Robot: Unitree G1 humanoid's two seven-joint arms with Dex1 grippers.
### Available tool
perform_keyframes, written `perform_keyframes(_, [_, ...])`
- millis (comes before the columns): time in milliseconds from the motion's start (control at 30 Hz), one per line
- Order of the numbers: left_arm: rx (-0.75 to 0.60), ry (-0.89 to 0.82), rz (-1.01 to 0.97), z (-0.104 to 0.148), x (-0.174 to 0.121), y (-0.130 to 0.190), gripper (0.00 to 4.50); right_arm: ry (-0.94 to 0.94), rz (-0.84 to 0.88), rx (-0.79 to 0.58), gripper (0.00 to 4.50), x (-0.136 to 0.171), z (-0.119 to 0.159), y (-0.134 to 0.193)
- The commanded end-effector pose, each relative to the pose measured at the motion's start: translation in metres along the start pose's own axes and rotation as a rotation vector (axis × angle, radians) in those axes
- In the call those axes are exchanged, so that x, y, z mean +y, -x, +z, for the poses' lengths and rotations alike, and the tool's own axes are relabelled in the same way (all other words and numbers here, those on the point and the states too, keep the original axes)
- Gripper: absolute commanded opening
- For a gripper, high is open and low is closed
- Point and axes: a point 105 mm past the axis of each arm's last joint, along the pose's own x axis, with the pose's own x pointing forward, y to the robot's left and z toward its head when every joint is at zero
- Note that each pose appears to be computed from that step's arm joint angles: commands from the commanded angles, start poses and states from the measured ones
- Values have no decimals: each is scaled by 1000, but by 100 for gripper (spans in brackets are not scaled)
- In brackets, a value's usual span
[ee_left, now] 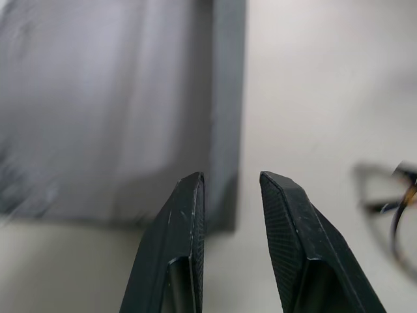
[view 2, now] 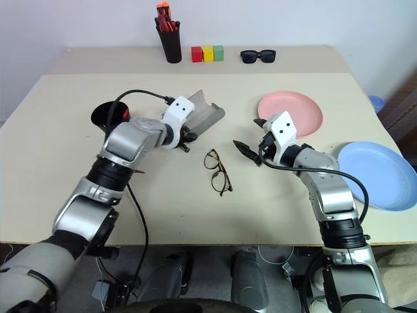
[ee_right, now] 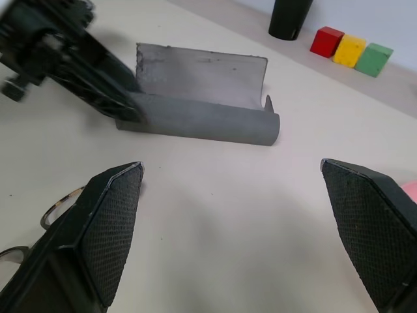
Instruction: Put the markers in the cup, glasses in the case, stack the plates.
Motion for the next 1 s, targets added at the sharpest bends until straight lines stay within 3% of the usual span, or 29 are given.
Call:
perform_keyframes(33, [-47,36,38,20,5,1,81,31,-19,-40,445,-5,12,3])
perform_keyframes(100, [-51,46,35,23,3,0,8,30,-19,-40,445,-5,12,3])
perform_keyframes(400, [-74,11,30,23,7,8,8,14,30,-43,445,-4,9,12])
perform_keyframes(567, [-166,4,-34,29,3,23,8,19,58,-62,445,-4,6,25])
perform_keyframes(1000, [-214,-218,-158,15,-4,55,8,38,24,-61,445,-16,1,41])
